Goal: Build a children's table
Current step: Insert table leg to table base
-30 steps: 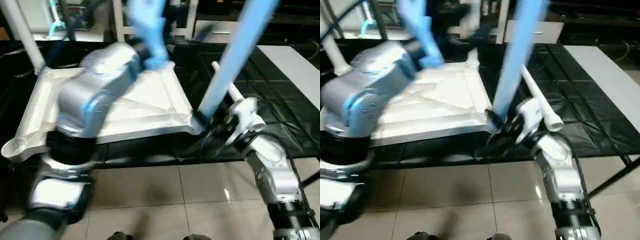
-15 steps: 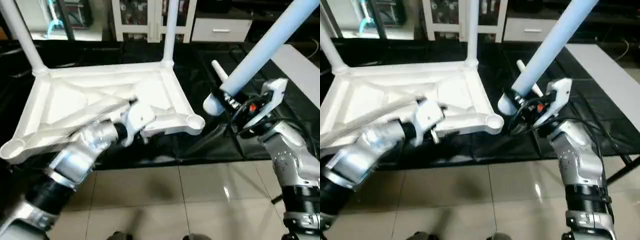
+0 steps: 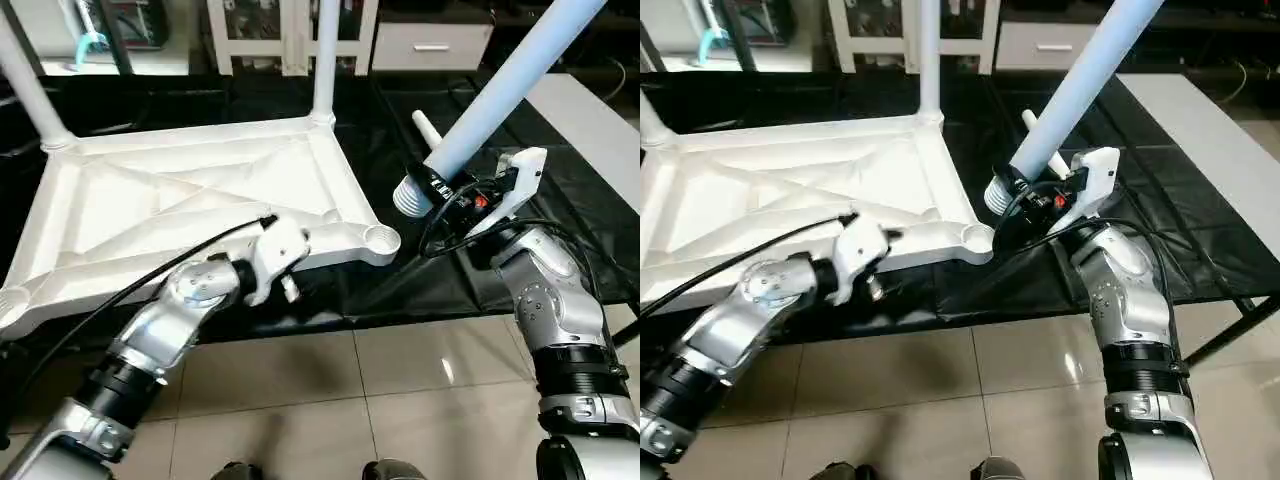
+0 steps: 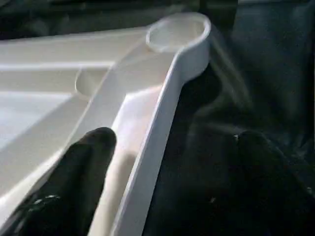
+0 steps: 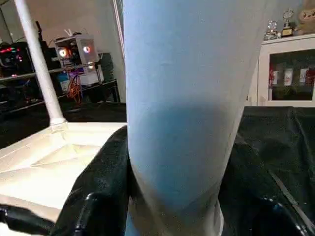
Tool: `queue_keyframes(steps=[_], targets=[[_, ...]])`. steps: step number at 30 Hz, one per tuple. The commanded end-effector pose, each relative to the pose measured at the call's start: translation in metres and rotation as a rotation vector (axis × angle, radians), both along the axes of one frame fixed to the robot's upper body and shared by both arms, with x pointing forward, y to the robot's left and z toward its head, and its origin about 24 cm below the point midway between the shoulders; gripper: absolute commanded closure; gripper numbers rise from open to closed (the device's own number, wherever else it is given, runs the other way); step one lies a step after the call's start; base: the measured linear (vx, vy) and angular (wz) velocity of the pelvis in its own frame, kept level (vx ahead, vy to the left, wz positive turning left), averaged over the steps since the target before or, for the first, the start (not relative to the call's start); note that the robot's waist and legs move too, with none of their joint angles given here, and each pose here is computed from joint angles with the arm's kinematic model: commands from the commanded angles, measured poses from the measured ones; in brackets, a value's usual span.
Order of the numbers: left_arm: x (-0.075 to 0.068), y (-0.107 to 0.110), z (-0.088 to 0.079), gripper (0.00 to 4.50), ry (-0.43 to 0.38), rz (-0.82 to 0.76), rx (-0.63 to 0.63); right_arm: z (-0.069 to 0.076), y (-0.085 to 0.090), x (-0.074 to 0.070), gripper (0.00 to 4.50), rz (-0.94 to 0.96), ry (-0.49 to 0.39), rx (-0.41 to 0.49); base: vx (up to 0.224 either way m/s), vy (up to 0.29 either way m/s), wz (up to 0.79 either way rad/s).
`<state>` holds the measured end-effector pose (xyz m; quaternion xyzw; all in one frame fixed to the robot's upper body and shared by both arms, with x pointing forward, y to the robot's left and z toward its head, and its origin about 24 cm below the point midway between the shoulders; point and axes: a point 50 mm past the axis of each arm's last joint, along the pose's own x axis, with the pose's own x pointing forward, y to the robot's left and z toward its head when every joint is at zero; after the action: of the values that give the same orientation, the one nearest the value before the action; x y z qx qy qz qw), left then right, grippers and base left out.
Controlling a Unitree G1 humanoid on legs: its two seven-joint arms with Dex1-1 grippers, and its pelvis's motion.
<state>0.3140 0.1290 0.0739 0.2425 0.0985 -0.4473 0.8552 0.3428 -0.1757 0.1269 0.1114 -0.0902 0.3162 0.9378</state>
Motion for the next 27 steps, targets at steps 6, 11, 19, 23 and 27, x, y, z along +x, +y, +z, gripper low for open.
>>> queue_keyframes(steps=[6,11,19,23,27], targets=[[0.015,0.012,-0.004,0.97,-0.001,0.056,0.054,0.003,0.001,-0.004,2.50,0.029,-0.042,-0.024,0.000,0.000,0.00],[0.015,0.015,-0.004,1.30,0.040,0.024,0.045,0.001,0.003,-0.005,2.50,0.045,-0.046,-0.034,0.000,0.000,0.00],[0.009,0.016,-0.004,2.04,0.105,-0.073,0.032,0.001,0.005,-0.005,2.50,0.069,-0.047,-0.043,0.000,0.000,0.00],[0.007,0.019,-0.003,2.36,0.122,-0.098,0.022,0.000,0.007,-0.005,2.50,0.085,-0.046,-0.048,0.000,0.000,0.00],[0.005,0.022,0.000,2.72,0.140,-0.115,0.009,-0.001,0.009,-0.005,2.50,0.105,-0.044,-0.057,0.000,0.000,0.00]])
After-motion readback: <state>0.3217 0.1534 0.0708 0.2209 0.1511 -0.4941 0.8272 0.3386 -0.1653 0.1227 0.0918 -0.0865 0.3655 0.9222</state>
